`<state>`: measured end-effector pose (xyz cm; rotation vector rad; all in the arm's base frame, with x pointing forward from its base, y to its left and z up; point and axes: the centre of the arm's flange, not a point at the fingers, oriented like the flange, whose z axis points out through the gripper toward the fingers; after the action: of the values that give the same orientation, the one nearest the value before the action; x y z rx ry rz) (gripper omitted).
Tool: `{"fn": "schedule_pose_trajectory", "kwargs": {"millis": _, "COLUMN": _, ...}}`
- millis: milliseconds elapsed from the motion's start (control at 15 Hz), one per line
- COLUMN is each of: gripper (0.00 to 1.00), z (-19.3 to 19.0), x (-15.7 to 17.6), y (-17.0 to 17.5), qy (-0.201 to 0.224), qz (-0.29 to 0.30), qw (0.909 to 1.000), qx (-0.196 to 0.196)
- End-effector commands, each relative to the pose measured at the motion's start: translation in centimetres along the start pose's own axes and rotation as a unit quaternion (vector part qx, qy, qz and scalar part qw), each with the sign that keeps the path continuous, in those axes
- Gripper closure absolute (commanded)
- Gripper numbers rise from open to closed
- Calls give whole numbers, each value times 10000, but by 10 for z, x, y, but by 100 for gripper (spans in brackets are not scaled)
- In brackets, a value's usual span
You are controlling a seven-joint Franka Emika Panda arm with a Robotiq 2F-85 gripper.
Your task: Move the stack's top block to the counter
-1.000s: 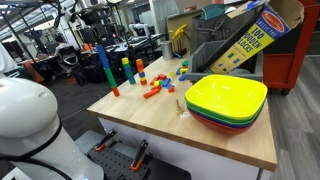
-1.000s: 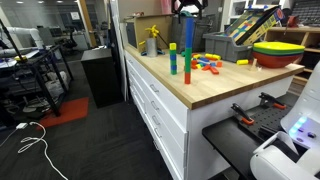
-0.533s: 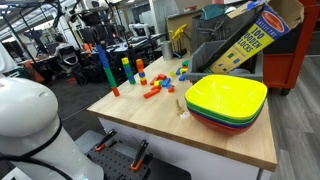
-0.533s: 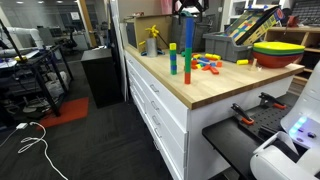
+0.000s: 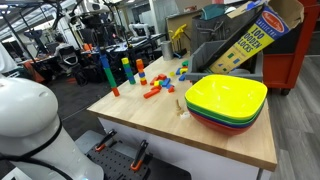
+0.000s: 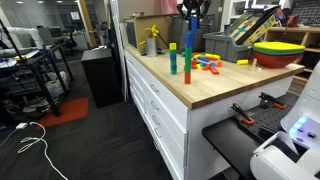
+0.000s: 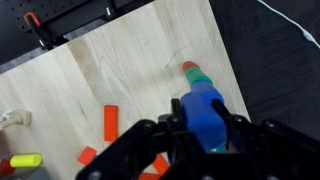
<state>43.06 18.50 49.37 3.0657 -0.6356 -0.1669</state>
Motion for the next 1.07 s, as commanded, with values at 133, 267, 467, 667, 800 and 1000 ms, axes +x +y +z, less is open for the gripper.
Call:
{"fn": "schedule_pose_trajectory", "kwargs": {"millis": 133, "gripper": 92, "z": 0, "x": -15, "y": 12, "qy": -58, "qz": 22, "qw": 9999, "qx": 160}}
{"fn": "schedule_pose_trajectory", "kwargs": {"millis": 267, "gripper": 92, "z": -3, "x": -16, "y": 15, "qy": -55, "qz": 57, "qw": 9997, "qx": 212}}
{"fn": "schedule_pose_trajectory", "kwargs": {"millis": 467, "gripper": 92, "z": -10, "x": -10, "y": 29, "qy": 90, "qz": 220, "qw": 9994, "qx": 240}}
{"fn": "schedule_pose_trajectory", "kwargs": {"millis": 667, "gripper": 92, "z": -12, "x": 8, "y": 54, "qy": 79, "qz": 544, "qw": 9978, "qx": 374}}
{"fn": "schedule_pose_trajectory", "kwargs": {"millis": 800, "gripper": 92, "z": -8, "x": 26, "y": 75, "qy": 29, "qz": 840, "qw": 9953, "qx": 487}}
{"fn": "schedule_pose_trajectory", "kwargs": {"millis": 1000, "gripper": 92, "z": 3, "x": 52, "y": 101, "qy": 17, "qz": 1240, "qw": 9906, "qx": 581}}
